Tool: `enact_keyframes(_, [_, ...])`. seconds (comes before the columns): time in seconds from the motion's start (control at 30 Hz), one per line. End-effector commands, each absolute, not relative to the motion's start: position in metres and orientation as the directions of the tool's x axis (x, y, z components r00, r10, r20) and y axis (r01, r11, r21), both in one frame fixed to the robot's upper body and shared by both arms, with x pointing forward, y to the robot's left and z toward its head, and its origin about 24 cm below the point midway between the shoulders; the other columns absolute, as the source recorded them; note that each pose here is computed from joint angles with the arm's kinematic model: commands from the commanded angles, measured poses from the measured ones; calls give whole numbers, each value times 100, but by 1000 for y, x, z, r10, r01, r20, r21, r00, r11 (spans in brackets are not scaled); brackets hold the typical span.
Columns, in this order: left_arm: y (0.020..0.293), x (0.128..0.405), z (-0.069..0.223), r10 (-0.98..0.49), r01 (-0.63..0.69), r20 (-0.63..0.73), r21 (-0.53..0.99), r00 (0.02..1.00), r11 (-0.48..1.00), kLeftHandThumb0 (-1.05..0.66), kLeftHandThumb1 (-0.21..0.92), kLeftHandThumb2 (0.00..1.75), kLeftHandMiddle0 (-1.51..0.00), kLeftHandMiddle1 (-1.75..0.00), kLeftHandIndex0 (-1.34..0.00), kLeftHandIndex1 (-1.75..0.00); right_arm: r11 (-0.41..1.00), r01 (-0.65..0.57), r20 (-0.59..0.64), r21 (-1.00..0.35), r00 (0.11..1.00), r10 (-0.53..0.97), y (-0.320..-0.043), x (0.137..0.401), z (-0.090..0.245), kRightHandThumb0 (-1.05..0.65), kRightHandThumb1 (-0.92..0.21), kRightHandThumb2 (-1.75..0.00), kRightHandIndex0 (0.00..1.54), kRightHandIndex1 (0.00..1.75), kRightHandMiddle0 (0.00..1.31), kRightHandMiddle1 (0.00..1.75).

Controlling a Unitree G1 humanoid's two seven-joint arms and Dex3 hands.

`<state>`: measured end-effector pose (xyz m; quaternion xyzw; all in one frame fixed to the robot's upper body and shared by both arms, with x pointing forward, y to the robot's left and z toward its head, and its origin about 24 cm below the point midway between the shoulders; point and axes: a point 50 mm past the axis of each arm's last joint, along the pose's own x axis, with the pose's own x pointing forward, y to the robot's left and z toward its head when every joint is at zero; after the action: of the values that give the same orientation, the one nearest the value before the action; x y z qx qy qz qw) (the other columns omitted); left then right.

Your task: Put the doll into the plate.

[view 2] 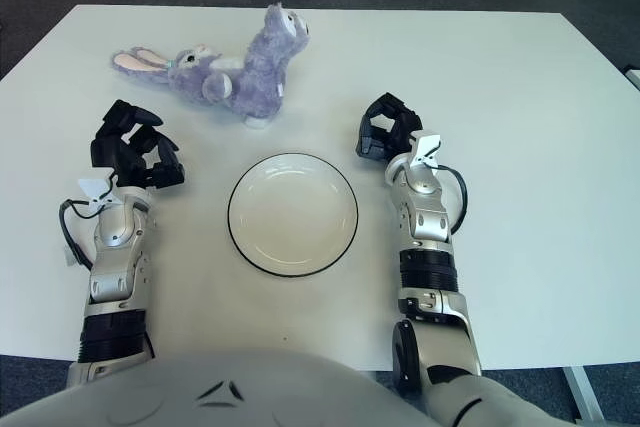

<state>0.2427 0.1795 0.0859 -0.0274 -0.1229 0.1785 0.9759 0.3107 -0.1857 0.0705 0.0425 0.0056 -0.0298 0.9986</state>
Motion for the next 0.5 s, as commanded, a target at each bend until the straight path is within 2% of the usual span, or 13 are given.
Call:
enact_keyframes(0.0, [181,239,77,364,-352,189,-96,912,931,-1,-7,175,-90,-175,-69,-172,994,66,-44,87,997,-63,-188,311,67,-54,-19,-148,129,175,73,175])
enact_keyframes(0.2, [181,238,78,334,-323,218,-87,917,942,-1,-7,175,-90,-175,-70,-171,994,69,-53,79,996,-65,-187,311,66,-54,-19,-148,129,175,72,175])
enact_keyframes(0.37, [181,239,79,308,-301,240,-63,921,951,-1,-10,174,-93,-175,-77,-159,994,73,-60,76,996,-68,-187,311,66,-54,-19,-148,129,175,72,175])
enact_keyframes(0.43, [181,240,79,294,-291,249,-50,923,955,-2,-10,171,-93,-175,-79,-153,994,75,-64,75,996,-70,-187,312,66,-54,-19,-148,129,175,72,175])
enact_keyframes(0.47, [181,240,79,289,-287,252,-46,924,957,-1,-6,169,-88,-175,-77,-157,994,75,-65,74,995,-70,-187,312,66,-54,-19,-148,129,175,72,175])
